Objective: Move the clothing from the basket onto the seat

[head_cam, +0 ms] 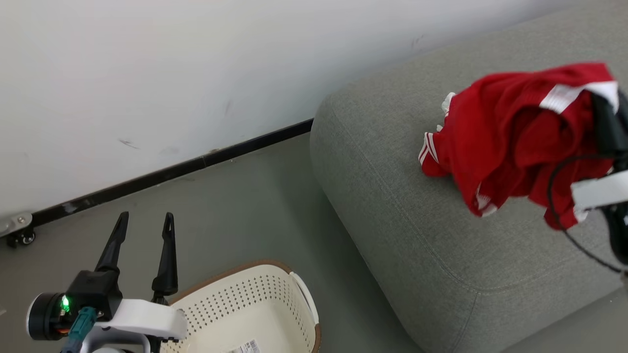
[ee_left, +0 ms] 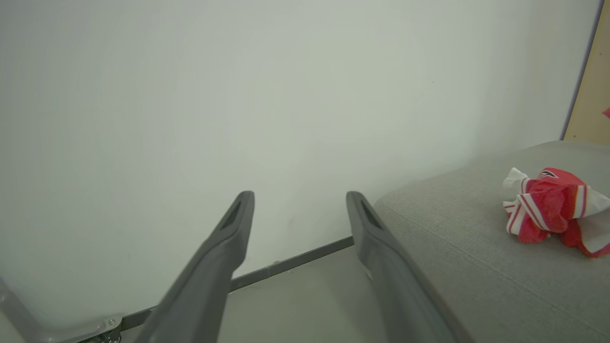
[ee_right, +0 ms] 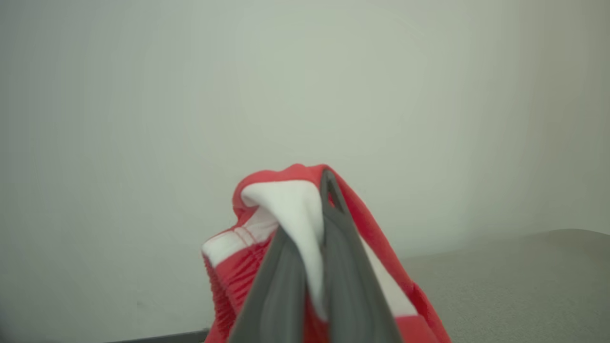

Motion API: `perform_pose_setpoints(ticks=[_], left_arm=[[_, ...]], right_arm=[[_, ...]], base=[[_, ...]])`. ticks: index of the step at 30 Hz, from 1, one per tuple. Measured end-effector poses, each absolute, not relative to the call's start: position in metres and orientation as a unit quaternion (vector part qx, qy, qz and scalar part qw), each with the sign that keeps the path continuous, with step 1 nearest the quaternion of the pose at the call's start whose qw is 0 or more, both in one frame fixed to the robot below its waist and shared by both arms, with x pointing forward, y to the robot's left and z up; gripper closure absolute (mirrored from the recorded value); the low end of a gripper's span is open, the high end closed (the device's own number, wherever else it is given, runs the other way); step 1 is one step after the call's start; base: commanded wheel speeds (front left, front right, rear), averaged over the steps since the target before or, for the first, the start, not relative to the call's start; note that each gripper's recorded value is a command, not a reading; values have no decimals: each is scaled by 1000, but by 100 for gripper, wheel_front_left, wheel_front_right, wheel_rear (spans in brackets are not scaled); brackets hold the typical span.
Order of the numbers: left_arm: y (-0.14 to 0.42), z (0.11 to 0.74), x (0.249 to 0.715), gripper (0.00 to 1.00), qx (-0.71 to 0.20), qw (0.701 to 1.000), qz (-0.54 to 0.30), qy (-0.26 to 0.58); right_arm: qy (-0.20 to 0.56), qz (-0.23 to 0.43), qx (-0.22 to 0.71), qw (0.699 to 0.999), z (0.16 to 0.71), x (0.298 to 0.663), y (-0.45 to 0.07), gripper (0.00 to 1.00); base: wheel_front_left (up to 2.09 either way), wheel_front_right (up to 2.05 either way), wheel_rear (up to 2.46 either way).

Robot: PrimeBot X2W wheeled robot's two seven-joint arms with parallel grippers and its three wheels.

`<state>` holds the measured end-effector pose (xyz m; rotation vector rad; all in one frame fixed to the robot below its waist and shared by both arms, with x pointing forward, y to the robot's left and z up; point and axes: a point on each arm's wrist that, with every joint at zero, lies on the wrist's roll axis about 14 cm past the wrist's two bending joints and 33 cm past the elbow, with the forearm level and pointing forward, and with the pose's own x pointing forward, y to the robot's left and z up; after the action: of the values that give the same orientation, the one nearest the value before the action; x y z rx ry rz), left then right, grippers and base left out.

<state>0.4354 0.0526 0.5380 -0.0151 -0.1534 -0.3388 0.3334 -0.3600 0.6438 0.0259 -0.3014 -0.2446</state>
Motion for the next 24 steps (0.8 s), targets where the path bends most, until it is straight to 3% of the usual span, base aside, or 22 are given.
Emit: perform_pose_setpoints(ticks=[12, 24], left_arm=[[72, 522, 443, 0, 7, 986, -157, -65], [82, 506, 447, 0, 27, 985, -163, -50]], right_arm=[[-146, -148, -12, 978, 685, 380, -397, 100], [-88, -187, -53, 977, 678, 416, -434, 100]], base=[[0, 0, 0], [0, 0, 0]])
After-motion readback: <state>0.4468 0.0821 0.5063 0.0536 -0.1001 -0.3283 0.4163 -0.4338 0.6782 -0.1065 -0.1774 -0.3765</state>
